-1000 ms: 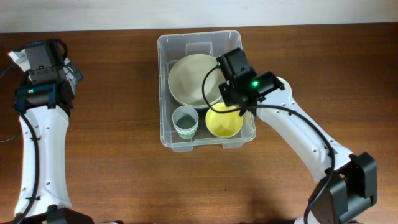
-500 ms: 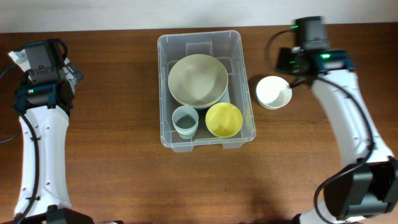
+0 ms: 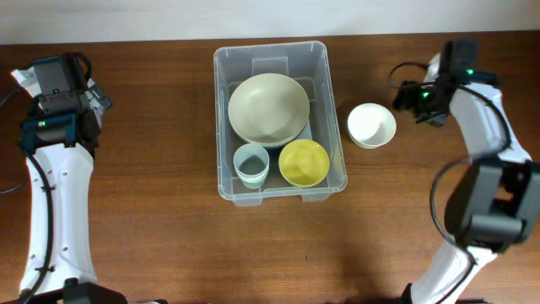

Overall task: Pack container
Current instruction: 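Grasp the white bowl's rim with the right gripper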

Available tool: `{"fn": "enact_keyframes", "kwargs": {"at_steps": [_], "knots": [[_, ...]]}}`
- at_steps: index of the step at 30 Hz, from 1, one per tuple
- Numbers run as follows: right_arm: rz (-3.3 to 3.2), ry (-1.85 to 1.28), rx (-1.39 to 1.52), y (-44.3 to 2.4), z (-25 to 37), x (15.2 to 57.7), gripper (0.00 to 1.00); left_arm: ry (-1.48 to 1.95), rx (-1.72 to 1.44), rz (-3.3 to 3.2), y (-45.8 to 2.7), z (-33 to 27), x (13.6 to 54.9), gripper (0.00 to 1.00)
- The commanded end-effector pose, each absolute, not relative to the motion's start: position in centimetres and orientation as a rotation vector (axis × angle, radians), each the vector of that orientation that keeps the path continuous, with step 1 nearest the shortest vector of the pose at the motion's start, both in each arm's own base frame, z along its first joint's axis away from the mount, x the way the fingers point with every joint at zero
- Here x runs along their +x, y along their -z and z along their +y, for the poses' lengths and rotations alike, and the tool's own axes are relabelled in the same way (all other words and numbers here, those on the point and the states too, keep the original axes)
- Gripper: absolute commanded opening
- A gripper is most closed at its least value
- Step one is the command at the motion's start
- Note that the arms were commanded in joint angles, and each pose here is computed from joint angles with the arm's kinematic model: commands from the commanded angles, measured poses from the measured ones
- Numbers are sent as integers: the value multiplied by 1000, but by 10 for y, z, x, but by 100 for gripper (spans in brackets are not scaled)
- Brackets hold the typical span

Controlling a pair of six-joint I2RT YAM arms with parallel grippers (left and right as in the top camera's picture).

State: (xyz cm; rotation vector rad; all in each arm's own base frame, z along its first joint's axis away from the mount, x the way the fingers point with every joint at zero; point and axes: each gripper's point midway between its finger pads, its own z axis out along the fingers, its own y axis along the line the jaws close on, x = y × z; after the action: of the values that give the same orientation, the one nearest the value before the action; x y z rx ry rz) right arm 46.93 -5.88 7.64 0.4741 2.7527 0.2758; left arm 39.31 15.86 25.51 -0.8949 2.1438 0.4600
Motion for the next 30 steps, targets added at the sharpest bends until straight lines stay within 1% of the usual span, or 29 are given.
{"fn": "enact_keyframes", "kwargs": {"at_steps": [1,6,7,8,9,10,12,13,20,23,26,28,30], "knots": [[2808,-385,364,-52,-41,470,74,-480,-897,2129,-261,163,392,100],[2893,-385,222,-18,-31,464,69,-480,-897,2129,-261,163,392,100],[2902,-388,215,-14,-30,463,67,-480,-897,2129,-261,163,392,99],[2910,-390,211,-11,-29,462,63,-480,-897,2129,-261,163,392,99],[2915,-390,210,-9,-28,461,55,-480,-897,2129,-261,163,392,99],[2916,-391,211,-9,-28,462,43,-480,-897,2129,-261,163,392,99],[2915,-391,211,-9,-28,462,13,-480,-897,2129,-261,163,392,99],[2915,-391,216,-9,-28,462,4,-480,-897,2129,-261,163,392,99],[2894,-436,324,-11,-44,461,4,-480,-897,2129,-261,163,392,100],[2818,-644,277,-24,-40,465,4,-480,-897,2129,-261,163,392,99],[2675,-911,204,-48,-33,468,4,-480,-897,2129,-261,163,392,99],[2577,-1057,208,-63,-35,469,4,-480,-897,2129,-261,163,392,99],[2538,-1112,233,-71,-41,467,4,-480,-897,2129,-261,163,392,99]]}}
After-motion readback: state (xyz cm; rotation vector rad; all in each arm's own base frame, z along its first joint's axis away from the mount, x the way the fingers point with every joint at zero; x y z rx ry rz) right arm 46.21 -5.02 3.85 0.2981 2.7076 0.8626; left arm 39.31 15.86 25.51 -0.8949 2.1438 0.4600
